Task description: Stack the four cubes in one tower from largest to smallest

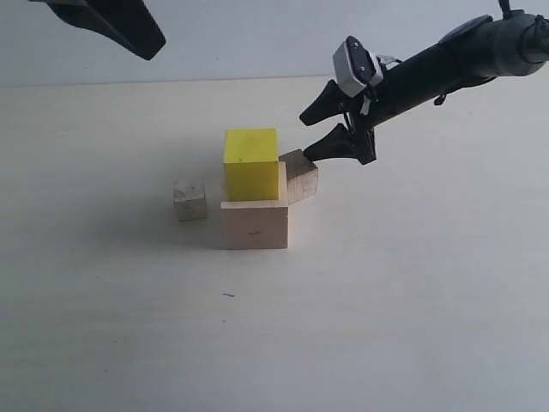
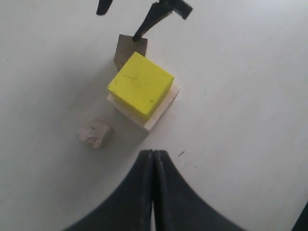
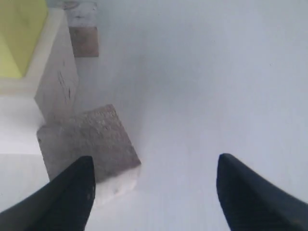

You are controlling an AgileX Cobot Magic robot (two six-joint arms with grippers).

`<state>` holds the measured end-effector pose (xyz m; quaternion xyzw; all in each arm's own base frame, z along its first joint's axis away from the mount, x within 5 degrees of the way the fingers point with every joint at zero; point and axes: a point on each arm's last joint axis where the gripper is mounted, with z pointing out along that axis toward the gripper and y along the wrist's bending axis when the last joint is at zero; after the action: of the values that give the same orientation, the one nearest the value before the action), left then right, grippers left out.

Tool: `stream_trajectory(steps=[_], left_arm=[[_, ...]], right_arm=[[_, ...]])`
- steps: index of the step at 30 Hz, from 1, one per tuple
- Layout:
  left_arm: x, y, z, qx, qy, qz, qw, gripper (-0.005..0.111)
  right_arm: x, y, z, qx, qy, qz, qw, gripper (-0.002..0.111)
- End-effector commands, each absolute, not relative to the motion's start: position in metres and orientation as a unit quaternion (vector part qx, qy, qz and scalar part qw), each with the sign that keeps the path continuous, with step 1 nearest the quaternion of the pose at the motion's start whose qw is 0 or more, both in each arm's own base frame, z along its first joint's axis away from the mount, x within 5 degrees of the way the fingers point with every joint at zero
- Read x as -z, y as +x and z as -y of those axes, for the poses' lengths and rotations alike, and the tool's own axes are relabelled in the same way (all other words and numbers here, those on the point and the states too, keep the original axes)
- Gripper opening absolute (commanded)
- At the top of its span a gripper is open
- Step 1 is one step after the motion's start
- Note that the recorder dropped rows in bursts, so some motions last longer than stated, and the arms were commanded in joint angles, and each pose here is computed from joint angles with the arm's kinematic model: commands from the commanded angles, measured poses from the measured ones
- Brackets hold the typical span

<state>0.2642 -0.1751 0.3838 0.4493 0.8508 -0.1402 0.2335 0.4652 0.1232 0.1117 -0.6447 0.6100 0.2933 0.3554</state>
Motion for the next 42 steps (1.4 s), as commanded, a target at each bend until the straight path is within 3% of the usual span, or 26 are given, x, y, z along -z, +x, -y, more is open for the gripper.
stream_trajectory(steps=[1, 15, 42], left_arm=[[-0.378, 0.263, 0.173, 0.137, 0.449, -0.853, 0.226, 0.000], [-0.380, 0.266, 0.174, 0.134, 0.449, -0.848, 0.247, 0.000], [-0.381, 0.267, 0.174, 0.133, 0.452, -0.845, 0.251, 0.000]], right_arm=[[-0.115, 0.471, -0.103, -0.290, -0.625, -0.627, 0.365, 0.068], [-0.133, 0.470, -0.119, -0.350, -0.592, -0.601, 0.408, 0.068], [-0.115, 0.465, -0.135, -0.365, -0.600, -0.601, 0.383, 0.068]])
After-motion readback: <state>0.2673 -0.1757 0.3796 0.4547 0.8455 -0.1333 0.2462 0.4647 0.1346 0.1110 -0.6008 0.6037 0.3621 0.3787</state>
